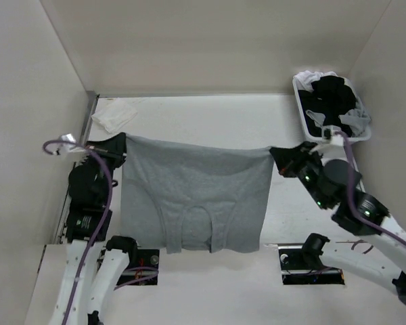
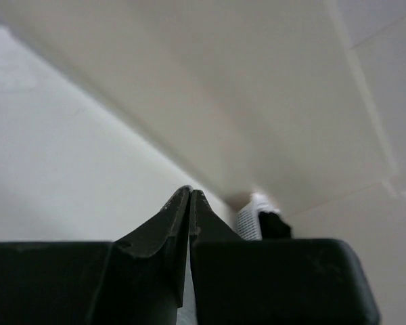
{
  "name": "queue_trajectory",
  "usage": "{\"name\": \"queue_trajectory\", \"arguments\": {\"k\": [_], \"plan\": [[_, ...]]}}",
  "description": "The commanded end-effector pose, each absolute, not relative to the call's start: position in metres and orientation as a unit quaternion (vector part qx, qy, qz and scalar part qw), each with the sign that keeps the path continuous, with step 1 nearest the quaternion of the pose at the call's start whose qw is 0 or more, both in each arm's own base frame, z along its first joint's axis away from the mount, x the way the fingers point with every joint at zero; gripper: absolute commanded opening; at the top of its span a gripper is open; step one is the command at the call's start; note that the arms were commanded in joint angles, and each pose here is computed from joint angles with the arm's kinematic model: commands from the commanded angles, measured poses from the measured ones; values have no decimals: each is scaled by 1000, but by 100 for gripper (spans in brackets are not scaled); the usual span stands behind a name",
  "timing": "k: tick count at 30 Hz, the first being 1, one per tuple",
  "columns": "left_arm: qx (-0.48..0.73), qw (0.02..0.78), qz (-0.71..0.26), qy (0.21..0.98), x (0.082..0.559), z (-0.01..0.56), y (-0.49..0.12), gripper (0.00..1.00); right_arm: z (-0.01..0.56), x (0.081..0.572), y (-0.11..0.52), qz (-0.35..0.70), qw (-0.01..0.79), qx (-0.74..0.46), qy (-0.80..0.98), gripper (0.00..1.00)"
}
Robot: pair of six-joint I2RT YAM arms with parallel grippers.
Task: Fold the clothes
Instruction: Fold the tank top
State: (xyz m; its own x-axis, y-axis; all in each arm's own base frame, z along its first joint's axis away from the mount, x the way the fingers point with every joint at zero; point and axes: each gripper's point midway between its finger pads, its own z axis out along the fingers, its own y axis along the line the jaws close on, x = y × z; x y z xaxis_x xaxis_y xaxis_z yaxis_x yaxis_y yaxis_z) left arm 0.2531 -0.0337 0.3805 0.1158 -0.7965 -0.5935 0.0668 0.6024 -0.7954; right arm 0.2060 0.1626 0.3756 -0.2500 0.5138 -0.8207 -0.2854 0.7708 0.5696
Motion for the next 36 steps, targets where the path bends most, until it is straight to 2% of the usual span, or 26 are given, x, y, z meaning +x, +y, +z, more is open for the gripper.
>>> {"name": "queue_trajectory", "arguments": {"k": [1, 5, 12, 14, 17, 22, 36], "plan": [[-338, 630, -272, 644, 300, 312, -34, 0, 330, 251, 179, 315, 576, 59, 752, 2], [-367, 595, -234, 676, 366, 259, -25, 0, 272, 334, 185, 329, 520, 91, 783, 2], [-371, 534, -211, 730, 516, 192, -43, 0, 208, 491, 177, 309, 460, 149, 819, 1], [-370, 515, -207, 745, 546, 178, -47, 0, 193, 524, 170, 299, 446, 160, 829, 1], [-374, 506, -200, 752, 569, 169, -40, 0, 184, 548, 160, 287, 439, 163, 836, 1], [-373, 520, -203, 741, 554, 185, -30, 0, 190, 535, 149, 280, 454, 163, 830, 1], [-384, 536, -237, 714, 417, 162, -37, 0, 157, 411, 142, 292, 467, 185, 814, 0]]}}
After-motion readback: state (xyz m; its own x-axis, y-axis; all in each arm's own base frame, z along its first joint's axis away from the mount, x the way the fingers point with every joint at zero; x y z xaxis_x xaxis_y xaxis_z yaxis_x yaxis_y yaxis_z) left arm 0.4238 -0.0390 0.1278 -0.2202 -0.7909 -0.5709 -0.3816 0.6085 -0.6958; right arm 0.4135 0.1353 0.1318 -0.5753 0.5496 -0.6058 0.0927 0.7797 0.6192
